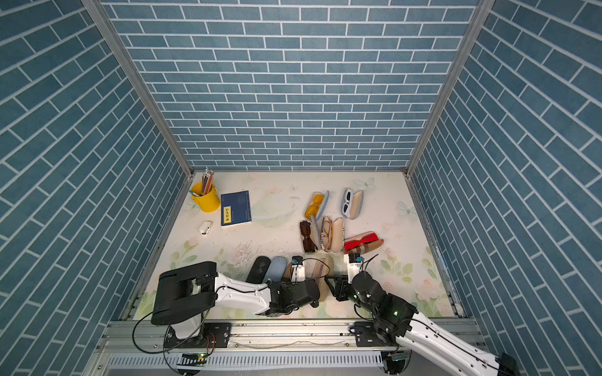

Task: Close the glasses case
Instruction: Close the glasses case at the center of the board.

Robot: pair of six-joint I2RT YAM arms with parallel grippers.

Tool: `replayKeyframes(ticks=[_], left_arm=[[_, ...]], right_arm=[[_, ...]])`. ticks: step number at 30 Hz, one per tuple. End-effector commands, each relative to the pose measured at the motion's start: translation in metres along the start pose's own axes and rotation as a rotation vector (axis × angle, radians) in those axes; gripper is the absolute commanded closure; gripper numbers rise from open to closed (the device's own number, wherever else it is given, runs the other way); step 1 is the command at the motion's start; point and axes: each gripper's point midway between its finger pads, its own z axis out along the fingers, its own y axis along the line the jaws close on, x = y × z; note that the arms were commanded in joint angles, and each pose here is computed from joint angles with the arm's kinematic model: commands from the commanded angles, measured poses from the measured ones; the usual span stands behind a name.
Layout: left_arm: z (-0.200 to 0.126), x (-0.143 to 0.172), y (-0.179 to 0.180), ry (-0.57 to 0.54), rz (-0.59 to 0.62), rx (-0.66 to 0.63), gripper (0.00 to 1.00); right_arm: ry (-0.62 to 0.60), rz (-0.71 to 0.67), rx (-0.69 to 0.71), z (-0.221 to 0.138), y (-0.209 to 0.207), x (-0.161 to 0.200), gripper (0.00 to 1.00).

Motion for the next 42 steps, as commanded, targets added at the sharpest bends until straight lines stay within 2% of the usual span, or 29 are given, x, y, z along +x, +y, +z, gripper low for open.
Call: replayKeyframes(ticks=[1, 12, 20, 25, 27, 34, 38, 42], left_arm=[[0.012, 0.026, 0.028, 0.086, 0.075, -0.084, 0.84], [0.016, 0.028, 0.022, 0.097, 0.084, -0.075, 0.92], [0.015, 0.028, 0.020, 0.098, 0.078, -0.060, 0.97], [-0.010, 0.013, 0.001, 0.055, 0.057, 0.013, 0.87], [-0.024, 0.004, -0.006, 0.027, 0.055, 0.033, 0.73], [-0.063, -0.019, -0.017, -0.050, 0.023, 0.076, 0.64], [-0.097, -0.043, -0.025, -0.125, -0.014, 0.125, 0.49], [-0.111, -0.055, -0.024, -0.145, -0.026, 0.135, 0.46]], right_arm=[[0.030, -0.032, 0.009, 0.006, -0.004, 0.008, 0.59], [0.100, -0.034, 0.059, 0.022, -0.020, 0.028, 0.58], [0.159, -0.041, 0.133, 0.034, -0.041, 0.049, 0.50], [0.181, -0.043, 0.173, 0.040, -0.054, 0.058, 0.49], [0.191, -0.046, 0.186, 0.041, -0.058, 0.062, 0.48], [0.184, -0.047, 0.192, 0.046, -0.060, 0.061, 0.47], [0.182, -0.060, 0.170, 0.048, -0.052, 0.057, 0.46], [0.199, -0.069, 0.154, 0.054, -0.047, 0.058, 0.46]])
